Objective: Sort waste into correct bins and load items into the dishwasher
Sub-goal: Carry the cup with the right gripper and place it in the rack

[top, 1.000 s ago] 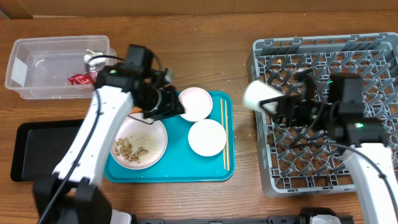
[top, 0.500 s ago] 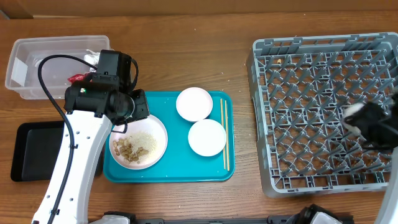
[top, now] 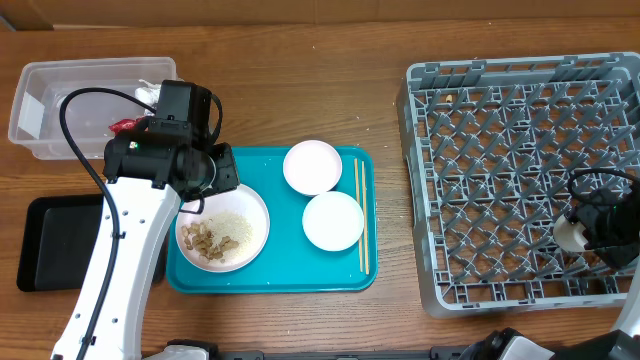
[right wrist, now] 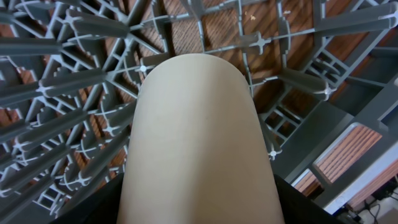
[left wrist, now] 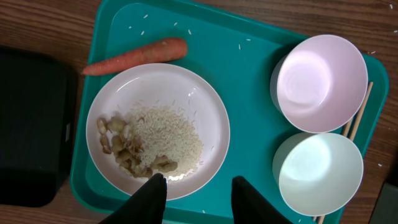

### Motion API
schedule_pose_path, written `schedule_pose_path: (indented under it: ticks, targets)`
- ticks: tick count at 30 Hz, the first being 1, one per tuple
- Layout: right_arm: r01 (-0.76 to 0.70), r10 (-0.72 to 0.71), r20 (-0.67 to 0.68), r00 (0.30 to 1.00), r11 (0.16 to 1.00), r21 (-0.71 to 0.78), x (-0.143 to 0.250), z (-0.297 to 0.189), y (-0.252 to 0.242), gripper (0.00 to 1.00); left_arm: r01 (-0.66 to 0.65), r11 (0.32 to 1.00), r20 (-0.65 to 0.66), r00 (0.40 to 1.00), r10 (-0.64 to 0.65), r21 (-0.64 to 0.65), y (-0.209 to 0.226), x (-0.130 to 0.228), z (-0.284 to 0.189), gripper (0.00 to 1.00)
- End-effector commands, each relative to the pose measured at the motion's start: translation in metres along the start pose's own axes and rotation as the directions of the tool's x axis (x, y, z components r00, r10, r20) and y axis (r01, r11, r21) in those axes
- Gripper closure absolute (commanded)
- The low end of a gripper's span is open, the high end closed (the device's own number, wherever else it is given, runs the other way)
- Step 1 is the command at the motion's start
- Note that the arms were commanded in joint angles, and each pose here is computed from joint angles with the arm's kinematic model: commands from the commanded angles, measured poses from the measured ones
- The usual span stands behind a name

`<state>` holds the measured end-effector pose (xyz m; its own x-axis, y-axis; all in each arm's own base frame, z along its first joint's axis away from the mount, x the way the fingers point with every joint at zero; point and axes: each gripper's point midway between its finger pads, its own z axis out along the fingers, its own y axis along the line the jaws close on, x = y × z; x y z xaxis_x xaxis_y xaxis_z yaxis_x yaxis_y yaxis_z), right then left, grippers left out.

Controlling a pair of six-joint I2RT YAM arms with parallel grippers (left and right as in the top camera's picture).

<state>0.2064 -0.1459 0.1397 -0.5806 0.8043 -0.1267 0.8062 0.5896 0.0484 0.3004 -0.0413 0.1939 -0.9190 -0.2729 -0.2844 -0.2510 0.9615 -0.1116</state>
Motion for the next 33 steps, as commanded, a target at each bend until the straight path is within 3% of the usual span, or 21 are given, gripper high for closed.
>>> schedule_pose_path:
  ticks: [1, 10, 13, 14, 16, 27, 31, 33]
  targets:
    - [-0.009, 0.009, 0.013, 1.000, 1.000, 0.025, -0.003, 0.001, -0.005, 0.42, 0.013, 1.000, 0.026, 1.000, -0.013, -0.006, 0.001, -0.005, -0.005, 0.63]
    - [-0.012, 0.013, -0.008, 1.000, 0.998, 0.055, 0.003, 0.001, -0.011, 0.43, 0.013, 1.000, 0.026, 1.000, -0.013, -0.006, 0.001, -0.005, -0.005, 0.62]
    - [-0.013, 0.013, -0.007, 1.000, 0.998, 0.058, 0.003, 0.001, -0.011, 0.37, 0.013, 1.000, 0.026, 1.000, -0.013, -0.006, 0.001, -0.005, -0.005, 0.62]
    - [-0.013, 0.013, -0.006, 1.000, 0.998, 0.056, 0.003, 0.001, -0.011, 0.32, 0.013, 1.000, 0.026, 1.000, -0.013, -0.006, 0.001, -0.005, -0.005, 0.62]
    - [-0.012, 0.013, -0.009, 1.000, 0.999, 0.034, 0.003, 0.001, -0.007, 0.00, 0.013, 1.000, 0.023, 1.000, -0.013, -0.007, 0.001, -0.004, -0.005, 0.62]
    - [-0.013, 0.012, -0.016, 1.000, 0.999, -0.035, 0.003, 0.001, 0.005, 0.00, 0.013, 1.000, 0.022, 1.000, -0.013, -0.006, 0.001, -0.004, -0.005, 0.62]
    - [0.012, -0.020, -0.043, 0.999, 0.980, -0.198, 0.006, -0.002, 0.034, 0.00, 0.013, 1.000, 0.022, 1.000, -0.013, -0.004, 0.001, -0.004, -0.005, 0.62]
    - [0.105, -0.125, -0.045, 0.991, 0.943, -0.316, 0.012, -0.007, 0.053, 0.00, 0.013, 1.000, 0.021, 1.000, -0.013, -0.004, 0.001, -0.004, -0.005, 0.58]
